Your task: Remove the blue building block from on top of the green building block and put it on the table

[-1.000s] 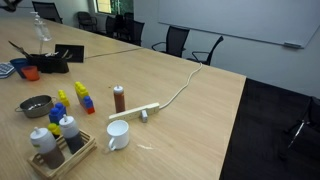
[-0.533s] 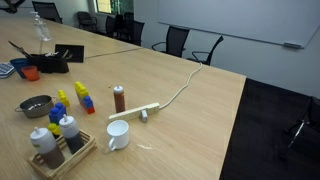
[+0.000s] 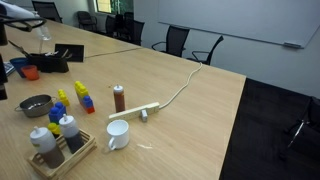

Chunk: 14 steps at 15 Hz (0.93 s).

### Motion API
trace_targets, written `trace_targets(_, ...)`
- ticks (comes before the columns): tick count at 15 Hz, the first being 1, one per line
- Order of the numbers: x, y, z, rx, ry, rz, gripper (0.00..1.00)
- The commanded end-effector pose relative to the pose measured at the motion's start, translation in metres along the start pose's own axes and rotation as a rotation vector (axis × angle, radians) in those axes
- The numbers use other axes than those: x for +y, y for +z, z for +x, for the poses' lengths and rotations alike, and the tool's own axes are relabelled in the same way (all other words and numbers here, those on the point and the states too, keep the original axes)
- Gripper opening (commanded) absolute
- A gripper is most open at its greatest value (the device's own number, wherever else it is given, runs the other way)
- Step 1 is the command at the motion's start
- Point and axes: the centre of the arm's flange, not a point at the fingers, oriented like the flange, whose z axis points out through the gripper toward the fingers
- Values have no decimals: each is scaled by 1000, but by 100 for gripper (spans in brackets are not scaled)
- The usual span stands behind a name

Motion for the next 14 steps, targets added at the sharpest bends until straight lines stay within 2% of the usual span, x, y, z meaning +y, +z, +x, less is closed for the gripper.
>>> trace_targets(1, -12, 5, 5, -1, -26, 18, 100)
trace_targets(3, -23, 13, 13, -13, -50, 31, 100)
trace_targets(10, -22, 10, 16, -9, -57, 36, 100)
trace_targets(11, -23, 14, 20, -12, -55, 60, 100)
trace_targets(14, -32, 30, 44, 55, -107, 75, 100)
